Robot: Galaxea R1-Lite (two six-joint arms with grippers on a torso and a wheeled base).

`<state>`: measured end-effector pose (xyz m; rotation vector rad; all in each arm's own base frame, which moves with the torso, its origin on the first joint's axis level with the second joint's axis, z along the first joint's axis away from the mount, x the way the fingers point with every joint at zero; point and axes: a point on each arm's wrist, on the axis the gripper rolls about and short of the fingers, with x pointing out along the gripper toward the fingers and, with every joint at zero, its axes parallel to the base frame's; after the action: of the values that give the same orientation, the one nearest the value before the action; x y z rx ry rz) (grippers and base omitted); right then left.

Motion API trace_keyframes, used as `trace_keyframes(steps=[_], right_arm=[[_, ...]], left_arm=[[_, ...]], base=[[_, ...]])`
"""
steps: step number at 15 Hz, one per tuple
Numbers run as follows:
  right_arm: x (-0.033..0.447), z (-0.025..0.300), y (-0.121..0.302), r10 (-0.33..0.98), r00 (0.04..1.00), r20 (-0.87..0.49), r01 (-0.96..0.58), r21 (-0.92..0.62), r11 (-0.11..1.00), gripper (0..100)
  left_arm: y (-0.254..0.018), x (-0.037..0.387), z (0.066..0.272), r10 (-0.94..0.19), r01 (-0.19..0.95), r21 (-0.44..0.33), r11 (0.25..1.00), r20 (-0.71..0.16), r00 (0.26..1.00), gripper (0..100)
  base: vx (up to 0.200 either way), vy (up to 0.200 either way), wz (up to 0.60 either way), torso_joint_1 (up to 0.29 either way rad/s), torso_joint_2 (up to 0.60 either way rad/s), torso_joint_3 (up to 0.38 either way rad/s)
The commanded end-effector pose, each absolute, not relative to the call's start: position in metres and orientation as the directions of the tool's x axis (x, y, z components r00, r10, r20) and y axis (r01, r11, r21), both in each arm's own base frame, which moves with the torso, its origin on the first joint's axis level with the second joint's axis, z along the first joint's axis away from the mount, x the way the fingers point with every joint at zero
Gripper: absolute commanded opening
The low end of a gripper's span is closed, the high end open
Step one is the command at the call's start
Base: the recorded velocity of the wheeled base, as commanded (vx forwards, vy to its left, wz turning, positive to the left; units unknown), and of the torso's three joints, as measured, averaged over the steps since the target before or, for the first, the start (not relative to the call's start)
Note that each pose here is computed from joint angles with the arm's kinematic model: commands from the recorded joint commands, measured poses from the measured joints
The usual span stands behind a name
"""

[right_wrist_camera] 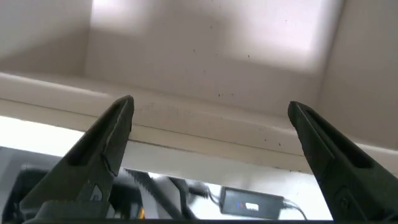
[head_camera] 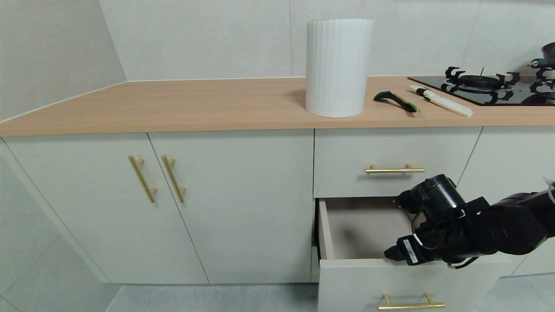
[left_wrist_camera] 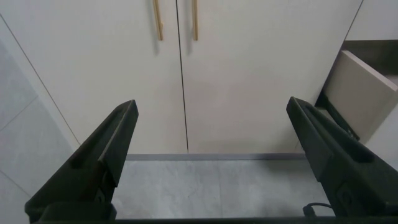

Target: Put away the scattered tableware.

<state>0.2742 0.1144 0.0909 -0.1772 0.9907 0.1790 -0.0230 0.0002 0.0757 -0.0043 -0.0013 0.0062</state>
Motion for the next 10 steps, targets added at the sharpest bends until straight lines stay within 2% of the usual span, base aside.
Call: trace_keyframes(steps=[1, 2, 10], right_arm=[[0.27, 0.092, 0.114, 0.065, 0.519, -0.852, -0.25, -0.079, 0.965, 100], [0.27, 0.092, 0.114, 0.065, 0.519, -0.852, -0.25, -0.079, 0.965, 100], [0.228, 0.1, 0.115, 0.001, 0.326, -0.945, -0.436, -0.15, 0.887, 100]], left_arm=[[0.0, -0.023, 0.076, 0.006, -0.006, -0.005, 1.0, 0.0, 1.0, 100], [0.0, -0.023, 0.076, 0.006, -0.006, -0.005, 1.0, 0.0, 1.0, 100], [0.0, -0.023, 0.076, 0.006, -0.006, -0.005, 1.0, 0.0, 1.0, 100]], base=[[0.0, 0.0, 0.0, 0.0, 0.0, 0.0], [0.0, 0.0, 0.0, 0.0, 0.0, 0.0], [0.0, 0.0, 0.0, 0.0, 0.0, 0.0]])
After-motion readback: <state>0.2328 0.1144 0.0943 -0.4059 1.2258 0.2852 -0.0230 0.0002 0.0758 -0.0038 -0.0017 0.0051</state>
